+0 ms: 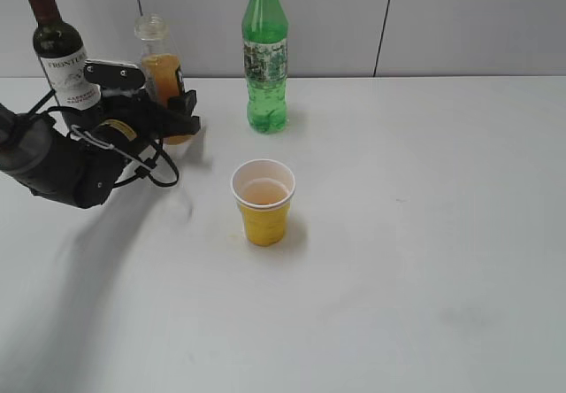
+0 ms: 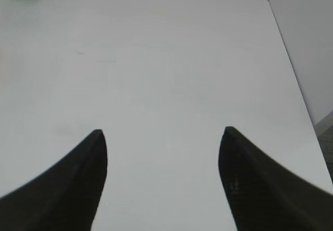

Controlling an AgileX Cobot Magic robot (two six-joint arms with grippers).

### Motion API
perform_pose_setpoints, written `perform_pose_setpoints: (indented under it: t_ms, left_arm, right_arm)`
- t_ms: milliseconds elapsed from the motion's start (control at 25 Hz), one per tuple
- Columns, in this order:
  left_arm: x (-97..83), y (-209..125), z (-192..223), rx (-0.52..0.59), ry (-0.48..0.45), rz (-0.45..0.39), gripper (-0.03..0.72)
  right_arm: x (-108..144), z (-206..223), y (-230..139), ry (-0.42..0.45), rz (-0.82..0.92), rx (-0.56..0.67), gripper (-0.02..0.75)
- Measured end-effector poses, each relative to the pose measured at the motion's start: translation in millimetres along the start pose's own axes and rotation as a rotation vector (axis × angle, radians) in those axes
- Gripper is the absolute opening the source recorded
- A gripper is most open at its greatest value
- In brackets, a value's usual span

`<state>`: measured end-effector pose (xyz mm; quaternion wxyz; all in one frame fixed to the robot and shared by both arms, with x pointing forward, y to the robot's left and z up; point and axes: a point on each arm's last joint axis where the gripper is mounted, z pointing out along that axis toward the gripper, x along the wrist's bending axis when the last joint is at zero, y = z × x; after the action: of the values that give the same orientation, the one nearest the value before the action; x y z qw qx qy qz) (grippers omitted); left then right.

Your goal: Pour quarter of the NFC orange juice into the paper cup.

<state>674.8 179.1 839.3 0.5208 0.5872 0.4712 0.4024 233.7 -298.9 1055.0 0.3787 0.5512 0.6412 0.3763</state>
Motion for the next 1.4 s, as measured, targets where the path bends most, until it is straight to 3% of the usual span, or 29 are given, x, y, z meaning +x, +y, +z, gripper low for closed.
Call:
perform_pose_setpoints:
  t_ms: [120, 240, 600, 760, 920, 1120, 1280, 1400]
  left_arm:
    - [0.5, 2, 0, -0.011, 0.001, -0.007, 0.617]
    - [0.8, 2, 0, -0.014, 0.001, -0.006, 0.644]
    - [1.4, 22, -27, 0.003, 0.0, -0.005, 0.65]
    - [2.9, 27, -63, 0.036, 0.001, 0.004, 0.642]
    - [4.6, 37, -111, -0.018, 0.002, 0.013, 0.633]
    - [7.6, 63, -162, -0.04, 0.018, 0.087, 0.622]
    - [12.4, 90, -184, 0.037, 0.064, 0.09, 0.619]
    - [16.0, 111, -196, 0.166, 0.061, 0.077, 0.614]
  right_arm:
    - [0, 0, 0, 0.0, 0.0, 0.0, 0.538]
    - [0, 0, 0, 0.0, 0.0, 0.0, 0.538]
    - [0, 0, 0, 0.0, 0.0, 0.0, 0.538]
    - [0, 0, 0, 0.0, 0.0, 0.0, 0.538]
    - [0, 0, 0, 0.0, 0.0, 0.0, 0.538]
    - [0, 0, 0, 0.0, 0.0, 0.0, 0.538]
    - [0, 0, 0, 0.0, 0.0, 0.0, 0.538]
    - [0, 0, 0, 0.0, 0.0, 0.0, 0.538]
